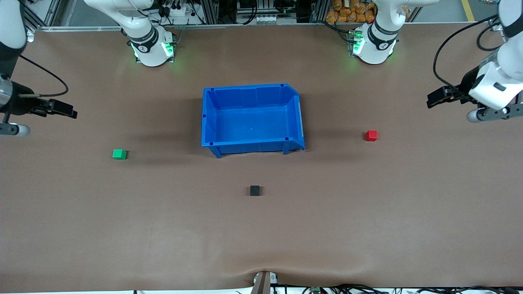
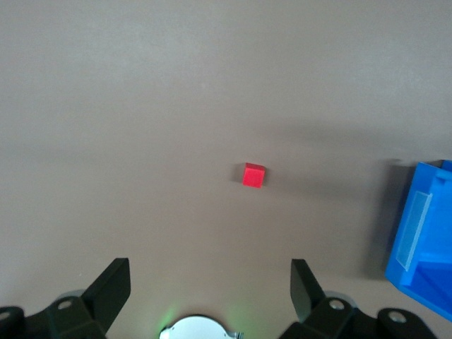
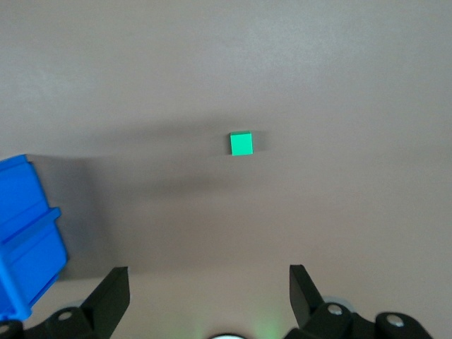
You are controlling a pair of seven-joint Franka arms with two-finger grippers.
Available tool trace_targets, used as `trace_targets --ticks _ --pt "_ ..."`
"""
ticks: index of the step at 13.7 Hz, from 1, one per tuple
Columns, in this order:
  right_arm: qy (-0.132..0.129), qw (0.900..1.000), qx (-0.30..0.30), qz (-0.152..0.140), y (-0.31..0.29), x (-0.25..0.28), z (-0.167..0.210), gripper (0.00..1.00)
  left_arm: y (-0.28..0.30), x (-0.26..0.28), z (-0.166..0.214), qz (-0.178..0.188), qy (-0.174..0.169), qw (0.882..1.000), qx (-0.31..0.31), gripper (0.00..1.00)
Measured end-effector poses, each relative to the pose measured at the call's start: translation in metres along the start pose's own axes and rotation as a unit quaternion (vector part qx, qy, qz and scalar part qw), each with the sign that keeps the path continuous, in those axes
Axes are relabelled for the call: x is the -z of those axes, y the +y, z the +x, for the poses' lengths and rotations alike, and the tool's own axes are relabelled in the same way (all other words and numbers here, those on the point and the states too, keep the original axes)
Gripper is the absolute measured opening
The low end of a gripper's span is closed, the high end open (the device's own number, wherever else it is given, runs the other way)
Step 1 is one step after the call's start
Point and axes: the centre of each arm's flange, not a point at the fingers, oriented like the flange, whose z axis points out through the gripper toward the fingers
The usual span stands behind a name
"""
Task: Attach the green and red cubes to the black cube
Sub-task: 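Move the right gripper to the green cube while the left gripper reaches the red cube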
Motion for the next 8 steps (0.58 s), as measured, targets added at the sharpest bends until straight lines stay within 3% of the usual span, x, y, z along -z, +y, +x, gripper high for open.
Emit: trace_targets --ticks 8 --pt "0.045 0.999 0.008 -0.005 0.007 -0.109 0.014 1.00 0.007 -0.109 0.009 -0.001 0.000 1.000 -0.004 1.00"
